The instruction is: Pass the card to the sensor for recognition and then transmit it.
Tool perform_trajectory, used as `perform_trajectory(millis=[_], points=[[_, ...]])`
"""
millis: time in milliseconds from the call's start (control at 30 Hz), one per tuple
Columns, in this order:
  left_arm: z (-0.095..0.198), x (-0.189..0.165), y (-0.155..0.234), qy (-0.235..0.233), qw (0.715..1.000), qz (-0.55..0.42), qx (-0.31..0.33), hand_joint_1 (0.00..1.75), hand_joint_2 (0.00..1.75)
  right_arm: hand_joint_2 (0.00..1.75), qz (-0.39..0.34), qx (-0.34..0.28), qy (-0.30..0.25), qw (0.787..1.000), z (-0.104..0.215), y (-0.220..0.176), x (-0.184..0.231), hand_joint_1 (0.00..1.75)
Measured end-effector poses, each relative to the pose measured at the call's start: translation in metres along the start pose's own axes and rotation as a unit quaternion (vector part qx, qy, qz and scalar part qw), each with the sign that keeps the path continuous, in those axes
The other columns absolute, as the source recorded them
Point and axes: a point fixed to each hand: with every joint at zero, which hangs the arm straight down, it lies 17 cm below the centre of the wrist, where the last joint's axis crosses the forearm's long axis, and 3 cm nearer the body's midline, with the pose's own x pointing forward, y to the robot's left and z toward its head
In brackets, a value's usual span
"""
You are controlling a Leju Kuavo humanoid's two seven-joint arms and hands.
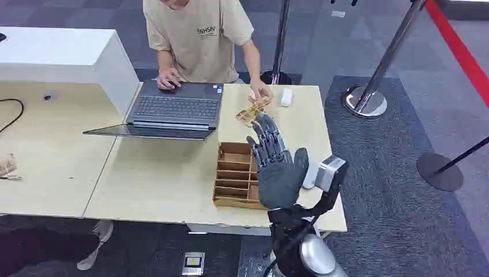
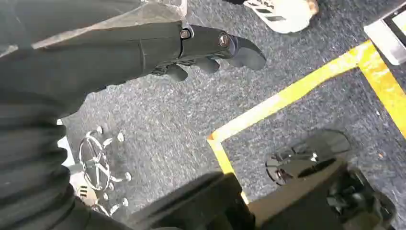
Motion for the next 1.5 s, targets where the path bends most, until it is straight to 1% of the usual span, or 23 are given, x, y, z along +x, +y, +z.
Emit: perform_trajectory(millis=[267,500,567,633,667,700,733,767,800,833,867,900,967,1000,1033,1100,1500], points=[[0.0,-0.002,0.006,0.011,1.0,-0.011,0.026,0.0,1.75,0.0,-0.019,-0.005,-0.008,1.0,0.002,-0.006,0.003,0.0],[0.002,0.008,-0.004,0.004,1.0,-0.011,0.025,0.0,1.75,0.0,-0.021,-0.019,-0.015,0.999,0.007,-0.025,0.008,0.0],[0.002,0.009,-0.005,0.003,1.0,-0.011,0.024,0.0,1.75,0.0,-0.006,-0.019,-0.015,1.0,0.008,-0.027,0.007,0.0],[0.002,0.01,-0.006,0.002,1.0,-0.013,0.024,0.0,1.75,0.0,0.026,-0.025,-0.014,0.999,0.009,-0.031,0.005,0.0],[0.003,0.01,-0.007,0.003,1.0,-0.014,0.023,0.0,1.75,1.75,0.05,-0.029,-0.015,0.998,0.009,-0.033,0.005,0.0],[0.003,0.01,-0.008,0.003,1.0,-0.013,0.022,0.0,1.75,1.75,0.091,-0.036,-0.014,0.995,0.008,-0.038,0.003,0.0],[0.003,0.01,-0.008,0.005,1.0,-0.014,0.022,0.0,1.75,1.75,0.154,-0.05,-0.014,0.987,0.007,-0.045,0.002,0.0],[0.003,0.01,-0.009,0.005,1.0,-0.013,0.021,0.0,1.75,1.75,0.229,-0.061,-0.018,0.971,0.006,-0.051,0.003,0.0],[0.003,0.01,-0.01,0.005,1.0,-0.015,0.019,0.0,1.75,1.75,0.323,-0.058,-0.036,0.944,0.004,-0.051,0.007,0.0],[0.003,0.01,-0.011,0.005,1.0,-0.017,0.016,0.0,1.75,1.75,0.426,-0.03,-0.067,0.902,0.0,-0.04,0.012,0.0],[0.003,0.01,-0.011,0.004,1.0,-0.018,0.015,0.0,1.75,1.75,0.498,-0.011,-0.093,0.862,-0.003,-0.031,0.015,0.0],[0.003,0.011,-0.011,0.003,1.0,-0.022,0.014,0.0,1.75,1.75,0.598,0.021,-0.143,0.788,-0.003,-0.014,0.018,0.0],[0.003,0.011,-0.01,0.005,1.0,-0.027,0.015,0.0,1.75,1.75,0.703,0.055,-0.207,0.678,-0.002,0.004,0.016,0.0],[0.003,0.011,-0.01,0.006,0.999,-0.027,0.015,0.0,1.75,1.75,0.73,0.065,-0.226,0.641,-0.001,0.009,0.014,0.0],[0.003,0.011,-0.01,0.007,0.999,-0.028,0.014,0.0,1.75,1.75,0.744,0.07,-0.234,0.621,-0.003,0.009,0.012,0.0],[0.003,0.012,-0.009,0.007,0.999,-0.03,0.014,0.0,1.75,1.75,0.74,0.072,-0.219,0.632,-0.009,0.002,0.008,0.0],[0.002,0.026,-0.003,-0.004,0.999,-0.033,0.017,0.0,1.75,1.75,0.786,0.152,-0.196,0.566,-0.022,-0.019,-0.033,0.0]])
